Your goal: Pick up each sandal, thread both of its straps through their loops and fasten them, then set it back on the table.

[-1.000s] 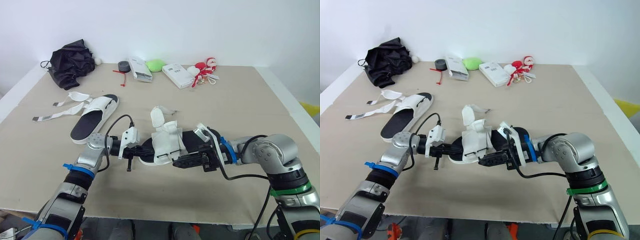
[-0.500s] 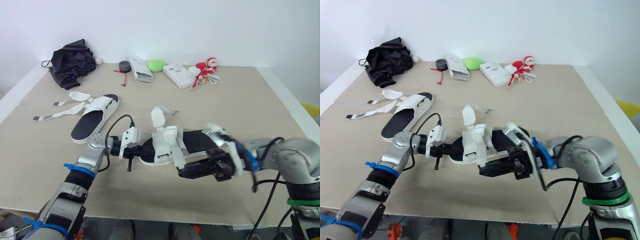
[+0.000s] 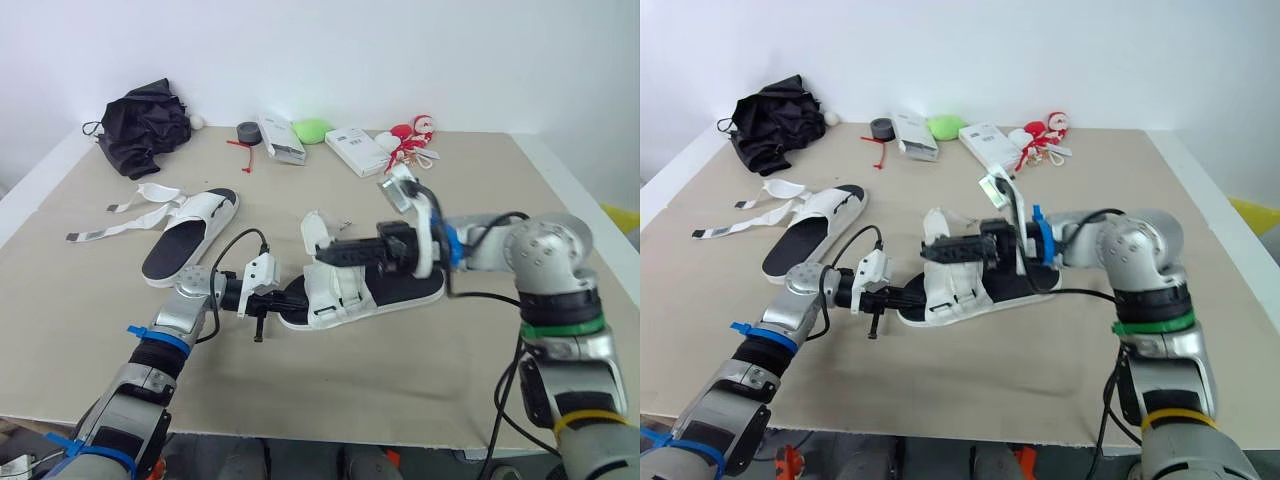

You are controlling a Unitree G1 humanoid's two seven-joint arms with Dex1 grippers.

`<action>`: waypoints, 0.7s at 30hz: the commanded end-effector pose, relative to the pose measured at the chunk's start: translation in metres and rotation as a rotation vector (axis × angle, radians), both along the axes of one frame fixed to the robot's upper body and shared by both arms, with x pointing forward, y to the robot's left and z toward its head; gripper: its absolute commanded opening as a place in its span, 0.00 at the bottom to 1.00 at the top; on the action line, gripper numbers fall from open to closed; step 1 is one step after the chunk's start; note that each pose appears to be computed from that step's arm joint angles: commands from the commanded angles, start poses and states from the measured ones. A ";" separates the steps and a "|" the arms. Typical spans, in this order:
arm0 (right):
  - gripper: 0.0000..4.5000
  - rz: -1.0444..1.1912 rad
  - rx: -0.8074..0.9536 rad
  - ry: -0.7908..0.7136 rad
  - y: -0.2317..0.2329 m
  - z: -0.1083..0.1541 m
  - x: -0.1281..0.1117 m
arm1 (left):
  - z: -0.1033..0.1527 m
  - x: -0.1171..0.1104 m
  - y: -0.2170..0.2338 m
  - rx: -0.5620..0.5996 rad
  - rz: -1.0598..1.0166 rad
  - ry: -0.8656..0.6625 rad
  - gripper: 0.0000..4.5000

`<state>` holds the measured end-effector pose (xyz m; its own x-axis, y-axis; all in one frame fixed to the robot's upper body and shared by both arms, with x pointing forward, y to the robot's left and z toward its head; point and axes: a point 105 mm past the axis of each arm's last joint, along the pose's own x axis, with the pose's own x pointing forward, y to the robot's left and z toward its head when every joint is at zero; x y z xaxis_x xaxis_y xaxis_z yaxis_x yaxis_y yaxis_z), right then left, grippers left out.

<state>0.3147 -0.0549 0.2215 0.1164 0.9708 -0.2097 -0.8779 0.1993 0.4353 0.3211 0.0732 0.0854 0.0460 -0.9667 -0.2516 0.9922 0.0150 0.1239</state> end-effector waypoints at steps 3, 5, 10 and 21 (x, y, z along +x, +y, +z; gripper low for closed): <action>0.02 -0.043 -0.012 -0.053 -0.002 0.005 0.028 | -0.066 -0.021 0.013 0.188 0.021 0.210 0.00; 0.02 -0.055 -0.024 -0.039 -0.004 -0.001 0.036 | -0.066 -0.021 0.013 0.187 0.024 0.210 0.00; 0.02 -0.177 -0.105 0.079 -0.009 -0.033 0.063 | -0.066 -0.021 0.015 0.187 0.031 0.210 0.00; 0.02 -0.482 -0.300 0.349 -0.050 -0.096 0.085 | -0.066 -0.022 0.017 0.185 0.040 0.213 0.00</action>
<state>0.3940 -0.0783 0.1426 0.3345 0.8187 -0.4667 -0.5622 0.5708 0.5984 0.3215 0.0736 0.0826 0.0664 -0.9655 -0.2519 0.9919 0.0364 0.1217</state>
